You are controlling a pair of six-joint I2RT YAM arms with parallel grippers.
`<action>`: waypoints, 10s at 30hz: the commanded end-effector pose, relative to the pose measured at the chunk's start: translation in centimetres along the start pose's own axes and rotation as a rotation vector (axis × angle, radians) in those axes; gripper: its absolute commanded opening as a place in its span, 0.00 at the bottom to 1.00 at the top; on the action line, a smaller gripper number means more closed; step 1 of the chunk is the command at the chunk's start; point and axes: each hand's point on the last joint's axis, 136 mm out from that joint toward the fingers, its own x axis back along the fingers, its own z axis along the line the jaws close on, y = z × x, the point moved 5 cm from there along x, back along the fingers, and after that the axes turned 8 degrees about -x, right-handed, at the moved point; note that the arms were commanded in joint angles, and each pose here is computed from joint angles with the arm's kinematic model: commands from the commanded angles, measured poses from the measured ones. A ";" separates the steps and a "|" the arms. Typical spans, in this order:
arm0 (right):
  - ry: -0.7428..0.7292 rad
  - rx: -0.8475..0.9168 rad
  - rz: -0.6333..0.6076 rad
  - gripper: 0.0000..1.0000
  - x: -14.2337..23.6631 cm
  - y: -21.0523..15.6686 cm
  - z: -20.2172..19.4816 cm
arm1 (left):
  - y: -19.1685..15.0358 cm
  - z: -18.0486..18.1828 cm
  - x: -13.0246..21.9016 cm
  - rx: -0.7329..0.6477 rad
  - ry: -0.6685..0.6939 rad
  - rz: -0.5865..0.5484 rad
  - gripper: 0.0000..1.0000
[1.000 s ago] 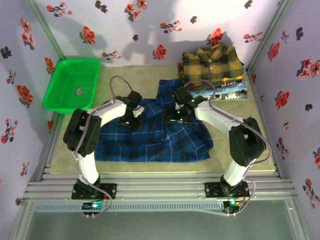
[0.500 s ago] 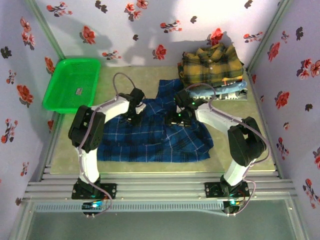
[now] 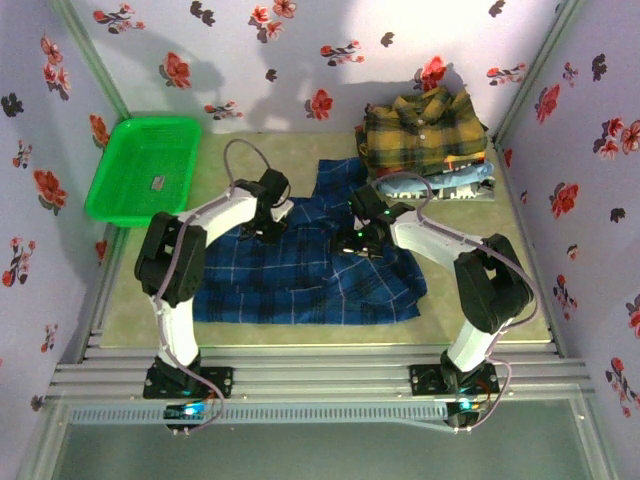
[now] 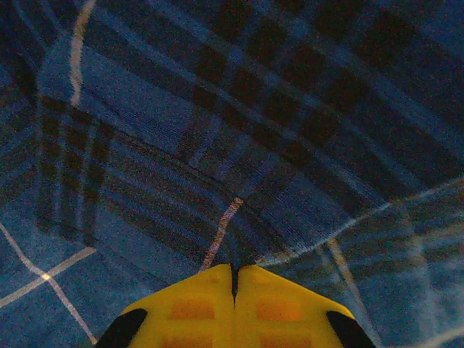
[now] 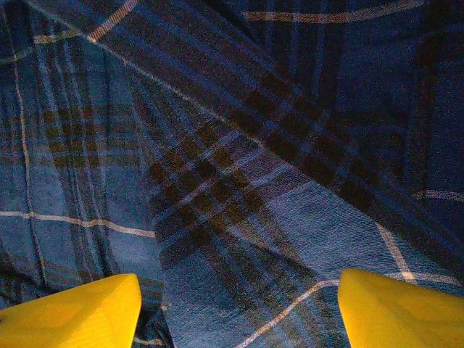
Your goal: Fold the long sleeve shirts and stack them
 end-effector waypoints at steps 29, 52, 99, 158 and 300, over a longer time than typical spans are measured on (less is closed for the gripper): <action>-0.138 0.219 -0.164 0.71 1.9 -1.1 -0.1 | 3.7 6.5 15.8 0.956 -1.490 -0.682 0.00; 0.046 0.276 -0.249 0.74 2.7 5.6 4.6 | 6.7 8.7 12.8 1.419 -1.404 -0.595 0.00; 0.509 0.372 -0.298 0.13 3.7 8.4 21.8 | 8.2 7.5 14.1 1.722 -1.234 -0.711 0.00; 0.659 0.849 0.037 0.00 18.9 4.0 16.7 | 8.0 3.8 22.3 0.040 -1.079 -1.352 0.94; 0.345 0.156 -0.066 0.27 -6.8 -17.0 30.1 | -23.8 -1.8 22.1 1.007 -0.167 -0.863 0.72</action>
